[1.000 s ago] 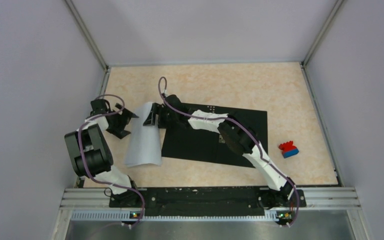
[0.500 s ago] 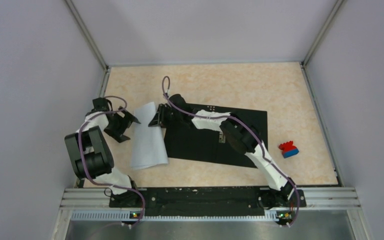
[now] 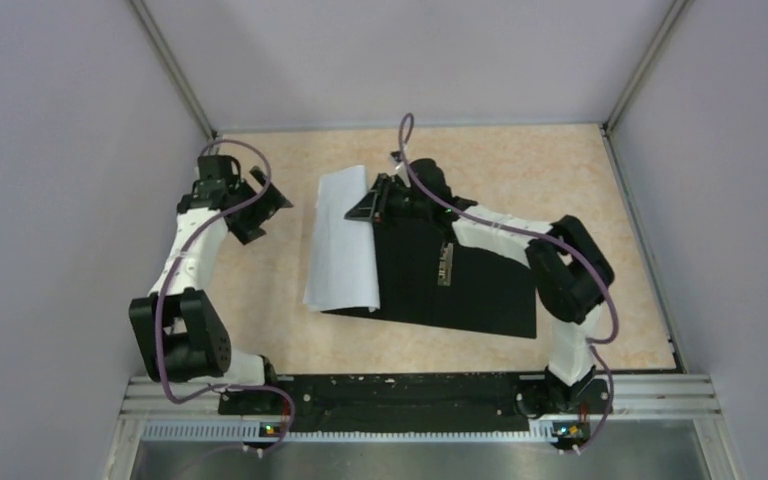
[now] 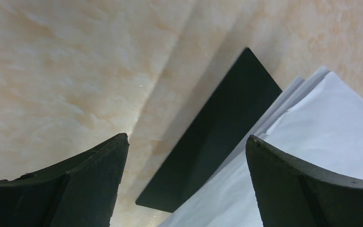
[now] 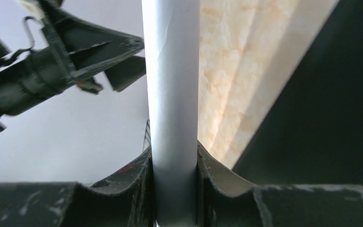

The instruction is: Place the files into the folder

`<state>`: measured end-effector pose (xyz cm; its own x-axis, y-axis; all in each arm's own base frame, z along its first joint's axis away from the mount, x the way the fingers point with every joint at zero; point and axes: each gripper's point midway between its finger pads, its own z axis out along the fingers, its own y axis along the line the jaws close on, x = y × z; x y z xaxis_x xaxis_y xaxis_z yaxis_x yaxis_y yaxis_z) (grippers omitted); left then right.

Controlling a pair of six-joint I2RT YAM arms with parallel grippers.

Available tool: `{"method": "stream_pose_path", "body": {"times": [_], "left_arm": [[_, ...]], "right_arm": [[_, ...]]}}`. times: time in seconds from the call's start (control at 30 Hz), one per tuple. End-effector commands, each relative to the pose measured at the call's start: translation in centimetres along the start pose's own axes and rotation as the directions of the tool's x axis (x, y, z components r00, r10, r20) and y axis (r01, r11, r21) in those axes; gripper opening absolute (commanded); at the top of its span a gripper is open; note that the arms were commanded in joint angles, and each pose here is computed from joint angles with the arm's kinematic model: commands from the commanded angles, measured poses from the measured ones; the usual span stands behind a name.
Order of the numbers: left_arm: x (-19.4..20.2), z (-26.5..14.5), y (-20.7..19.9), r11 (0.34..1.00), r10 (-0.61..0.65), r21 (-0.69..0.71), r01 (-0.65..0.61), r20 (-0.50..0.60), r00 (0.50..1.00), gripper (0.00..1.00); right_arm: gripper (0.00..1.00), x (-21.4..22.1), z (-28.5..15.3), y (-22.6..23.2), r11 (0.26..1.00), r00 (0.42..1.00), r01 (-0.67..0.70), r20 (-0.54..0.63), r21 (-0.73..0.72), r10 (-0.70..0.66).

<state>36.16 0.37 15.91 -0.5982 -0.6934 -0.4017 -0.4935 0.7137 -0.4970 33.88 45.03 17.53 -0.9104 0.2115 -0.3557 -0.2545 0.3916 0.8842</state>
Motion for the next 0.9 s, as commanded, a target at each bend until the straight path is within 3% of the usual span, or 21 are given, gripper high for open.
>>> {"method": "stream_pose_path", "body": {"times": [0.0, 0.2, 0.43, 0.67, 0.87], "left_arm": [[2.4, 1.9, -4.2, 0.997, 0.058, 0.059, -0.055, -0.049, 0.997, 0.99], [9.6, 5.7, -9.9, 0.973, 0.211, 0.137, -0.187, -0.189, 0.959, 0.99], [17.0, 9.6, -13.1, 0.956, 0.277, 0.188, -0.226, -0.320, 0.906, 0.99], [20.3, 12.6, -10.5, 0.981, 0.192, 0.052, -0.187, -0.388, 0.902, 0.99], [20.0, 13.2, -7.2, 0.976, 0.137, -0.109, -0.186, -0.356, 0.925, 0.99]], "right_arm": [[0.29, -2.1, -6.9, 0.8, 1.000, 0.996, 0.025, 0.085, -0.016, -0.024], [0.29, -1.8, -17.3, -4.1, 0.991, 0.988, -0.027, 0.153, 0.132, 0.007], [0.29, 0.0, -26.9, -8.6, 0.947, 0.974, -0.122, 0.219, 0.298, 0.056], [0.29, 1.4, -31.3, -11.4, 0.886, 0.964, -0.174, 0.259, 0.430, 0.063], [0.29, 1.0, -32.6, -11.5, 0.855, 0.961, -0.177, 0.274, 0.488, 0.042]]}}
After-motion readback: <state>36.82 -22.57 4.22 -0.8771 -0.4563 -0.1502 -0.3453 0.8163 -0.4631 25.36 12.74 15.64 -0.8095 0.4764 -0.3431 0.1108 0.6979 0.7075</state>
